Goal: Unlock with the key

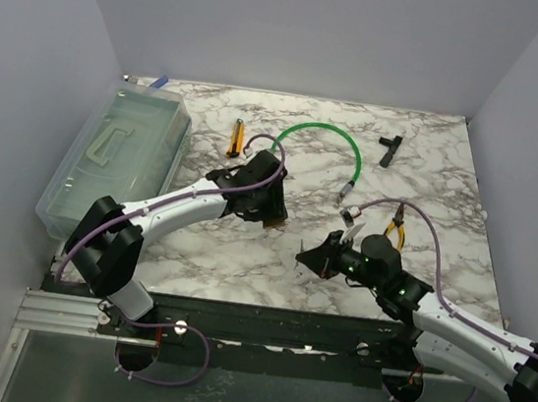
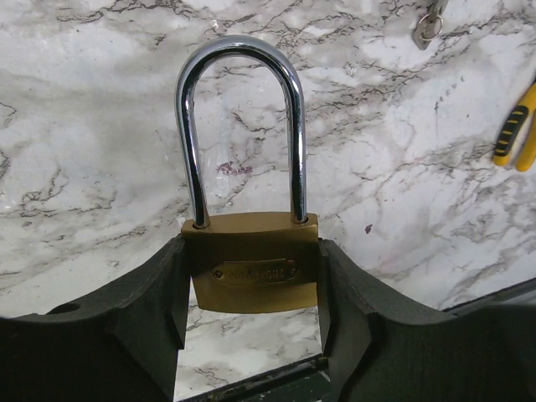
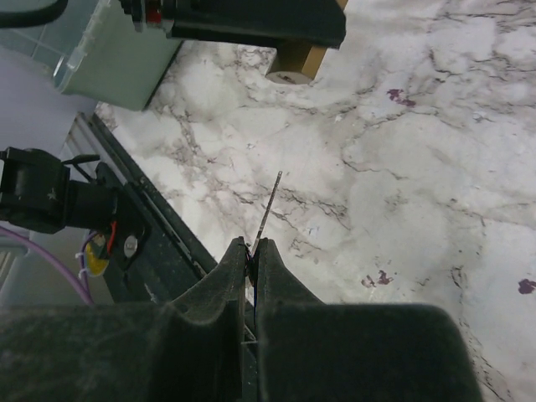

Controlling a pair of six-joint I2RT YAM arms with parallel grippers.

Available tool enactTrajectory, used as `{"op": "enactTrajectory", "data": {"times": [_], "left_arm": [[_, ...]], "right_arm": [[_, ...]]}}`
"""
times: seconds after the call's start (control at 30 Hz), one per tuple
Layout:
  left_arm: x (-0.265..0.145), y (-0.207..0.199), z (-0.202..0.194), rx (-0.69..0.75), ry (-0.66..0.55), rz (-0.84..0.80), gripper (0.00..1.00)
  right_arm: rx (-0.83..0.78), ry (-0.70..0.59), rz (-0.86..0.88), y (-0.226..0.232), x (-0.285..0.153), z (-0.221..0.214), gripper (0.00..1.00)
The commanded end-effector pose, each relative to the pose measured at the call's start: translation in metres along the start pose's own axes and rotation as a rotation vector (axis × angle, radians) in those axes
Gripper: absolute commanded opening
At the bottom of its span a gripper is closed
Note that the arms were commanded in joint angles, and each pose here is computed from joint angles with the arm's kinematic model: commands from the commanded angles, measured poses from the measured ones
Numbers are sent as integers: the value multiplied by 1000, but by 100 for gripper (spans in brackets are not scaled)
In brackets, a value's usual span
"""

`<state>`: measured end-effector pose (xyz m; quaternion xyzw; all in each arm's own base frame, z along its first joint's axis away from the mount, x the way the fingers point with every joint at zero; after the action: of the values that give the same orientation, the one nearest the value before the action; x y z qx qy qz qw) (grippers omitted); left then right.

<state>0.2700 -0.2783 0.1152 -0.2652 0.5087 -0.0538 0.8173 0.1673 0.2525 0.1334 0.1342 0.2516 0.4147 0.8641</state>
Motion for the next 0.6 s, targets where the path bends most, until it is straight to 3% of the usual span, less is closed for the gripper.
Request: {"op": "enactTrajectory", "data": {"times": [0.0, 0.57], "left_arm": [[-25, -27, 12, -87, 17, -155, 0], [-57, -40, 10, -141, 73, -290, 0]], "right_arm": [[-26, -42, 131, 26, 7, 22, 0], [-6, -19, 206, 37, 38, 27, 0]]}}
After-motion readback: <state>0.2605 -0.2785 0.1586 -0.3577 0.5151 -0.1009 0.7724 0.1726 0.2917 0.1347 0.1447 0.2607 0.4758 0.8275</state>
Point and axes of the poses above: each gripper's point midway between its finger pads, its own x axis out along the fingers, its own y axis along the line the jaws close on, z = x × y, the point moved 1 cm from there along -x, back along the fingers, and after that the axes turned 11 degrees about -x, right-handed, at the moved point
